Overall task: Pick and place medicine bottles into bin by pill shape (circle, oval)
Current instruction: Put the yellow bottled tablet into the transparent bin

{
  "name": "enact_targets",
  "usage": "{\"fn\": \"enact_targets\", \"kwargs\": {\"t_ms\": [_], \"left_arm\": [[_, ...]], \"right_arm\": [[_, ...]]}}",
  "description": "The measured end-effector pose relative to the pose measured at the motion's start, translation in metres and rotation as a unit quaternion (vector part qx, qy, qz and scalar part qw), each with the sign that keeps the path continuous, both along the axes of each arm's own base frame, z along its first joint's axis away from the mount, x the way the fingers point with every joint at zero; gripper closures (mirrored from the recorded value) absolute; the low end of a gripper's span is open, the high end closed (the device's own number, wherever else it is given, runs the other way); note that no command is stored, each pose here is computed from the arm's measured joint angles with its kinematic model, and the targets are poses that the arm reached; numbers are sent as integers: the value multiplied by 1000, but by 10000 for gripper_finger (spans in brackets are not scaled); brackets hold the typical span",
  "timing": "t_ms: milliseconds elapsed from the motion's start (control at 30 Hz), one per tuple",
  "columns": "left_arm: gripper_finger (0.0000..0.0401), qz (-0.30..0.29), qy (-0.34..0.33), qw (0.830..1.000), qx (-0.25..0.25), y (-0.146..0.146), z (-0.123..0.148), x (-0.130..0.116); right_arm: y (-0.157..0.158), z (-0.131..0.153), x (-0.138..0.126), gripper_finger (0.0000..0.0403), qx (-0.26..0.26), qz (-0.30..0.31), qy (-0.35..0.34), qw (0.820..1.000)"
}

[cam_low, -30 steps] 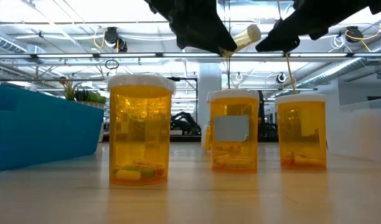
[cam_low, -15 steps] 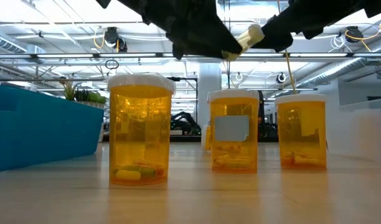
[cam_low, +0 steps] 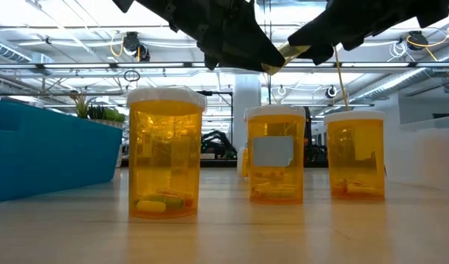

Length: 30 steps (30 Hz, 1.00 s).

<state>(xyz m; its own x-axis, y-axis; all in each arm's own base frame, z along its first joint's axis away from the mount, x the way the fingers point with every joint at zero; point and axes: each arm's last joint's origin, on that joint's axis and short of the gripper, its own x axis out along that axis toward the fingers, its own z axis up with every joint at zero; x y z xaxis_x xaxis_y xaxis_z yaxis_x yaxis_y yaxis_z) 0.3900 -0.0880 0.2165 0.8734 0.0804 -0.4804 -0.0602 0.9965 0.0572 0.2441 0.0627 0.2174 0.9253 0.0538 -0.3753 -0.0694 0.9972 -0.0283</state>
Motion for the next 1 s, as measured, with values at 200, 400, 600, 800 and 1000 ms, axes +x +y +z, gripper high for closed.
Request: {"fn": "enact_targets", "kwargs": {"t_ms": [200, 400, 600, 800, 1000], "left_arm": [[290, 0, -1, 1000, 0, 0, 0, 0], [290, -2, -1, 1000, 2, 0, 0, 0], [290, -2, -3, 1000, 3, 0, 1, 0], [290, -3, -4, 1000, 3, -1, 1, 0], [290, -3, -7, 1000, 2, -1, 1, 1]], "right_arm": [[1, 1, -1, 263, 8, 21, 0, 1000], [1, 1, -1, 283, 4, 23, 0, 1000], [2, 2, -1, 282, 4, 25, -1, 1000], [2, 6, -5, 252, 14, 22, -1, 1000], [0, 10, -11, 244, 13, 23, -2, 1000]]}}
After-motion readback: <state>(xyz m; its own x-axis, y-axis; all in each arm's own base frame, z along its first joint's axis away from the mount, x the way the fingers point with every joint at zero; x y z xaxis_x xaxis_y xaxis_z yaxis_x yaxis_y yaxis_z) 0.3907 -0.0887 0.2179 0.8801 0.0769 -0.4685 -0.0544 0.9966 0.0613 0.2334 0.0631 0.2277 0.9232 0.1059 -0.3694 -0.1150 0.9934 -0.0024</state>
